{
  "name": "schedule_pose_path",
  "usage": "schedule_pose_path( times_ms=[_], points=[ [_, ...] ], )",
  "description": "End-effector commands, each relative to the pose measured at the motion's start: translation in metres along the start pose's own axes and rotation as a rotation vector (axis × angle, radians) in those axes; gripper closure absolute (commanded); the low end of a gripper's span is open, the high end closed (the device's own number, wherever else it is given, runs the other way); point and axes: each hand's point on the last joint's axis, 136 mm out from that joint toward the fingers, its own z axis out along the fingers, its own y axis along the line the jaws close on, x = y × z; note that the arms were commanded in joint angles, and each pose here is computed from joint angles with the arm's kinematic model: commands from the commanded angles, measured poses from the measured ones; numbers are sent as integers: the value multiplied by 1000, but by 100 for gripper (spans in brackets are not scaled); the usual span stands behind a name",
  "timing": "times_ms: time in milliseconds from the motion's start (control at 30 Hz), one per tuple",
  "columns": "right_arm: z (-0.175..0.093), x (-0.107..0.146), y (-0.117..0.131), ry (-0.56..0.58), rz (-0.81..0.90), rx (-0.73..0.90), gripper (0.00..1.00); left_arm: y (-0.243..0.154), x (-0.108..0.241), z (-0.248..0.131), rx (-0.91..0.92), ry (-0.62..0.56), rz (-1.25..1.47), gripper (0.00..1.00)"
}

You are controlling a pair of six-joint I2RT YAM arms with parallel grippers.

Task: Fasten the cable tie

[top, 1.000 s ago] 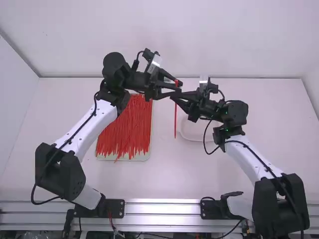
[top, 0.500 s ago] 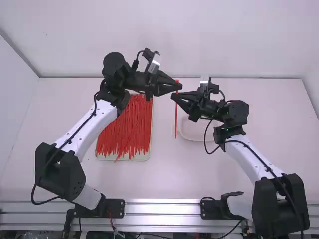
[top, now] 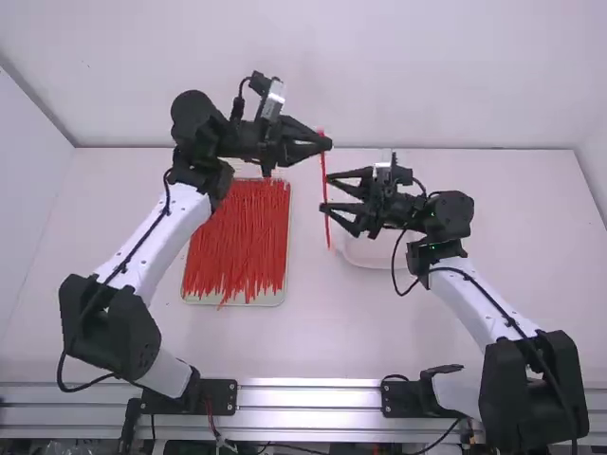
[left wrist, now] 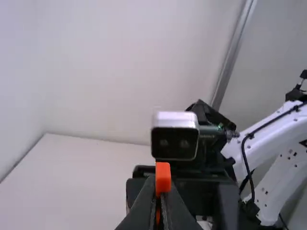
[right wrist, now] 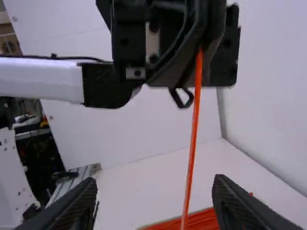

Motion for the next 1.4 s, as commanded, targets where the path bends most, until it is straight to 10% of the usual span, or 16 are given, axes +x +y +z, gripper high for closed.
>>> schedule_pose_path(
  times_ms=[0, 433, 633, 1033, 1367],
  points=[
    [1, -6, 4, 13, -30, -29, 27, -5, -18, -3, 3, -7, -16, 98],
    [1, 16, -1, 77, 17, -29, 21, -29, -57, 2, 46, -10, 33, 98],
    [0, 21, 9, 106, 1, -92, 44, -27, -59, 3, 33, -19, 23, 98],
    [-2, 30, 15, 140, 40, -132, 53, -23, -61, 1, 13, -31, 16, 98],
    [-2, 32, 14, 145, 51, -130, 100, -20, -61, 1, 0, -37, 1, 98]
  ],
)
